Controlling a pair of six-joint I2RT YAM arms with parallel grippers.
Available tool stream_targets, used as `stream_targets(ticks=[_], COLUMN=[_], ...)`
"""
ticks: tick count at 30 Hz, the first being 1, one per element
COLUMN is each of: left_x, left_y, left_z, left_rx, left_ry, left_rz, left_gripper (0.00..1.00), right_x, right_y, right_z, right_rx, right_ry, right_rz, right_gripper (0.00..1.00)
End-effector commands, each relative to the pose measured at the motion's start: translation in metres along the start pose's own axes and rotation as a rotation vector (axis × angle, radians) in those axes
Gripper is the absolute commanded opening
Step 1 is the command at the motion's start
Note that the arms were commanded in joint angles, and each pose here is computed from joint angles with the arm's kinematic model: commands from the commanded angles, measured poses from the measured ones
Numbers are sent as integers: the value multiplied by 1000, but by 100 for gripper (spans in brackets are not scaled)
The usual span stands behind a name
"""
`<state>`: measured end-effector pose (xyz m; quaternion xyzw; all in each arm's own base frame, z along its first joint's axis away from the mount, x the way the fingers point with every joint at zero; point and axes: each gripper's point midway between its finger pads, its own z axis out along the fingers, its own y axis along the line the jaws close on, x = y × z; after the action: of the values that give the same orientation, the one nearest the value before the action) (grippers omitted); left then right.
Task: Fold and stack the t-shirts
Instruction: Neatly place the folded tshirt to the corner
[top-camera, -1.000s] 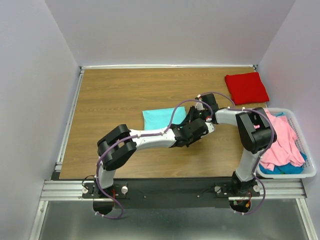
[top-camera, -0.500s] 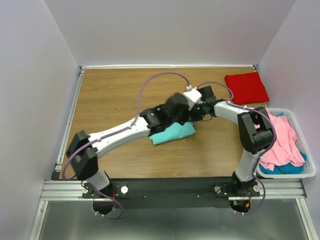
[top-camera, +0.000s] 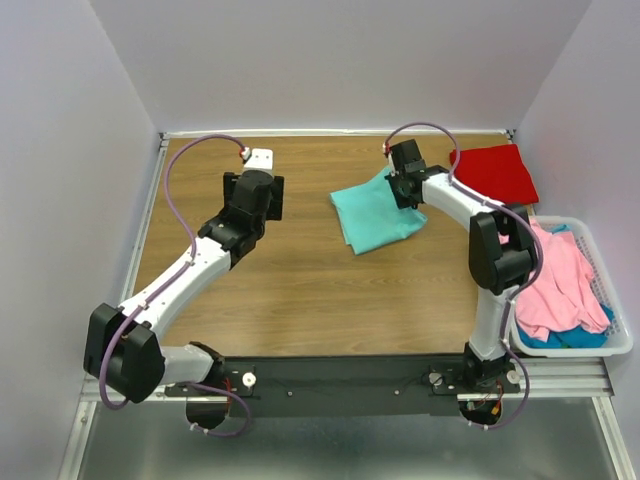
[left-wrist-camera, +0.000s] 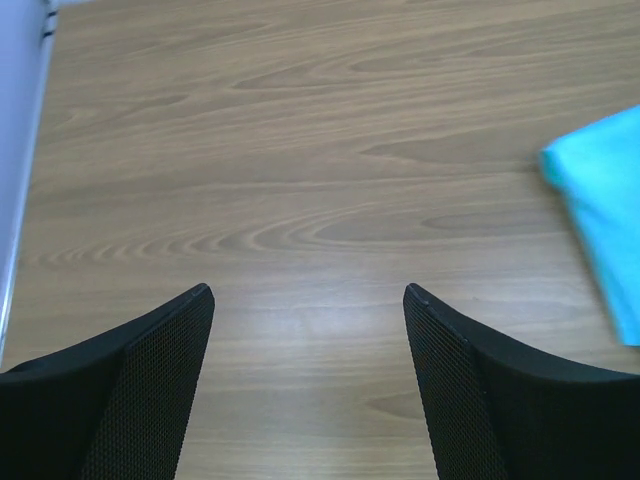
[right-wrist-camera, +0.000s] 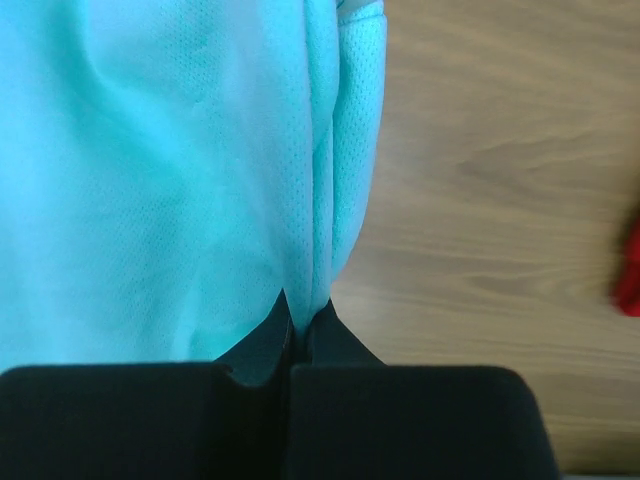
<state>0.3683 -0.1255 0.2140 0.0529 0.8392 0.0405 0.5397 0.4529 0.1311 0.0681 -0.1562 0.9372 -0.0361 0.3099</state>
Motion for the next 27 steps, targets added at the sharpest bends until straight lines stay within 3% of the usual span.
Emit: stream_targets(ticks=[1, 4, 9, 16, 27], left_x=[-22, -19, -15, -15, -18], left_y=[42, 59, 70, 73, 75], left_z=[-1, 3, 9, 11, 8], left_rx=[-149, -209, -246, -252, -255], left_ry=[-86, -75, -66, -63, -79], left_rz=[-158, -181, -207, -217, -222], left_gripper=[84, 84, 84, 84, 84], right_x=[-5, -16, -37, -44, -75], right_y=[-74, -109, -154, -189, -246], right_z=[0, -2, -8, -9, -39], right_rx=[356, 496, 653, 819, 940], right_ry=[77, 103, 81, 112, 37], right_rz=[-201, -237, -167, -197, -98], right_gripper=[1, 1, 1, 1, 1])
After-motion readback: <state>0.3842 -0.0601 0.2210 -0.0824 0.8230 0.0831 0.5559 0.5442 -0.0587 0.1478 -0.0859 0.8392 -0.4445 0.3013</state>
